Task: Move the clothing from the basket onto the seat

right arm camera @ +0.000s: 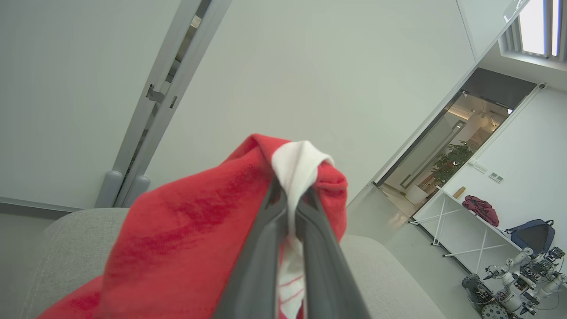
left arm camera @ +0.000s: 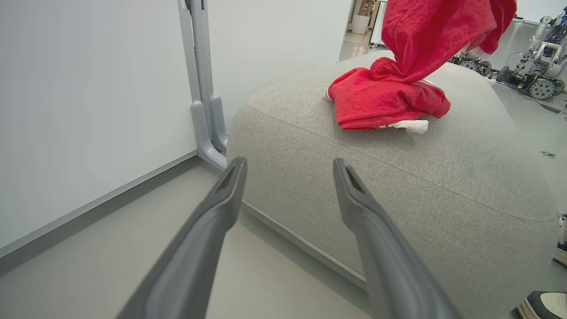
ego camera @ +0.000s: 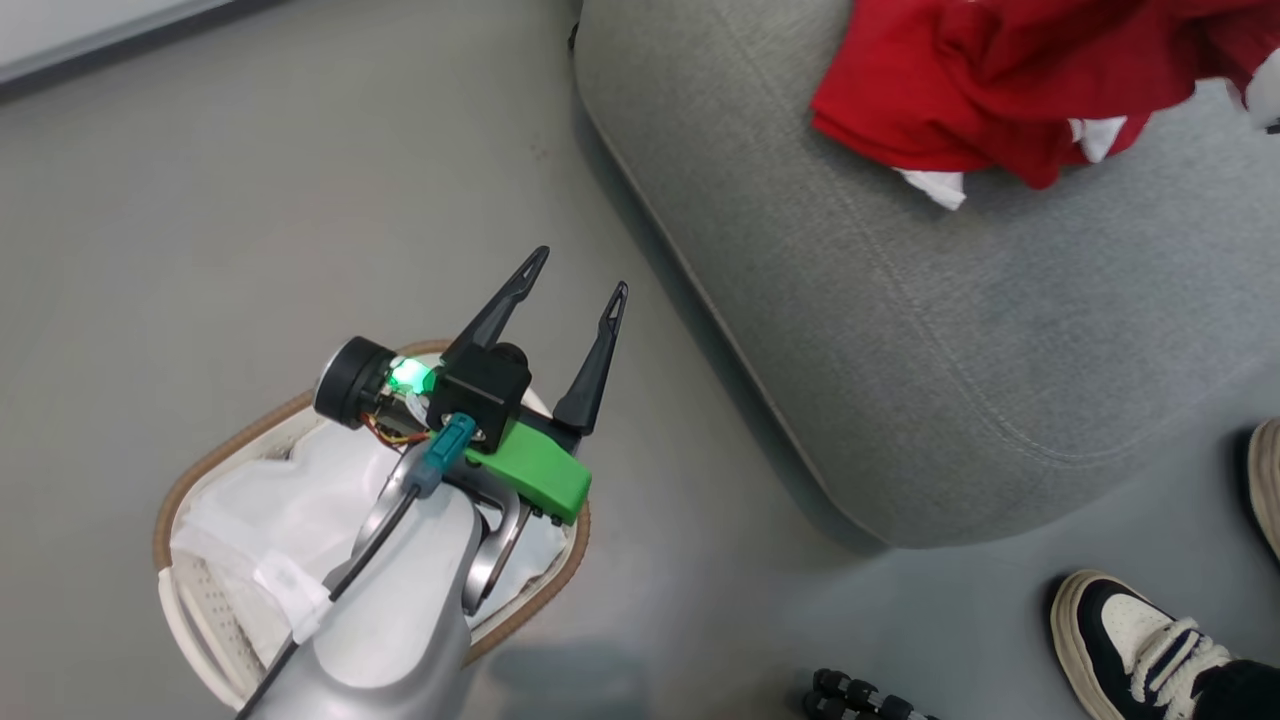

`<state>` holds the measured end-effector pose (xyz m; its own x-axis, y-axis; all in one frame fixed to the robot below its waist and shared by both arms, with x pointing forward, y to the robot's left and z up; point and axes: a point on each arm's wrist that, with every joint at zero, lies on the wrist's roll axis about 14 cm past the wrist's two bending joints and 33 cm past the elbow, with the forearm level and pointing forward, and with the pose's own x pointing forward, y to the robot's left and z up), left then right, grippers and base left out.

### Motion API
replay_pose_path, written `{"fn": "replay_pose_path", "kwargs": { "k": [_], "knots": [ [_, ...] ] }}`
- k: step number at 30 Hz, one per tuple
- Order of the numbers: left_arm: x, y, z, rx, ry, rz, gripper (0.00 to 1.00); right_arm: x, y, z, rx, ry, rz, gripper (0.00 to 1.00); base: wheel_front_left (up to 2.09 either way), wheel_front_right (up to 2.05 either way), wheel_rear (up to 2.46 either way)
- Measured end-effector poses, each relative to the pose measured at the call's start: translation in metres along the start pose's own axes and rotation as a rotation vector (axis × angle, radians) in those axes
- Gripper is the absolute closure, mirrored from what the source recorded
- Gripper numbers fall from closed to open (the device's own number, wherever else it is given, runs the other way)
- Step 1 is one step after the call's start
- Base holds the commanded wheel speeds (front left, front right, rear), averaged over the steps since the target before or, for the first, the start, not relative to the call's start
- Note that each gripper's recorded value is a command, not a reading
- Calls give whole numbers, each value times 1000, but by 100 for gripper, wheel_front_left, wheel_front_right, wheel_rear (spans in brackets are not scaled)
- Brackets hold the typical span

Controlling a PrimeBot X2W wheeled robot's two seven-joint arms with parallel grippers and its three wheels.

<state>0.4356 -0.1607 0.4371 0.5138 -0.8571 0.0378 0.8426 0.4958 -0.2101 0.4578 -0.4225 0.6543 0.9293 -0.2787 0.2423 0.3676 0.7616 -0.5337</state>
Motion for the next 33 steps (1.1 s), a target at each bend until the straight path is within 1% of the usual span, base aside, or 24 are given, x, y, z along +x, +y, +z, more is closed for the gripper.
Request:
{"fn": "replay_pose_path", "kwargs": {
  "k": [5,6,7,8,9,11,14,17,21,28,30,31,33],
  "knots": [
    [-9,27,-14,-7,26,57,0,6,12,-47,44,118,-30,100,0,0,0],
    [-12,32,-19,-9,37,69,0,5,15,-57,54,143,-38,87,0,0,0],
    [-16,39,-22,-10,45,84,0,1,18,-70,60,177,-43,72,0,0,0],
    [-19,45,-25,-10,50,99,0,-3,21,-82,71,209,-50,40,0,0,0],
    [-23,52,-28,-8,58,116,0,-10,24,-96,86,248,-61,0,0,0,0],
    [-30,66,-34,-7,72,150,0,-19,34,-116,107,302,-70,0,0,0,0],
    [-41,81,-41,-3,91,190,0,-27,55,-131,144,336,-63,0,0,0,0],
    [-48,91,-41,-3,95,229,0,-46,77,-144,187,381,-45,0,0,0,0],
    [-58,97,-38,-6,94,274,0,-75,95,-152,233,419,-28,0,0,0,0],
    [-82,115,-19,-5,60,396,0,-111,125,-147,337,435,9,0,0,0,0],
    [-89,119,-13,-2,49,422,0,-113,131,-142,374,420,11,0,0,0,0],
    [-95,123,-9,3,41,445,0,-111,137,-135,413,401,11,0,0,0,0],
    [-106,128,-4,13,37,481,0,-105,152,-122,430,364,53,0,0,0,0]
  ]
}}
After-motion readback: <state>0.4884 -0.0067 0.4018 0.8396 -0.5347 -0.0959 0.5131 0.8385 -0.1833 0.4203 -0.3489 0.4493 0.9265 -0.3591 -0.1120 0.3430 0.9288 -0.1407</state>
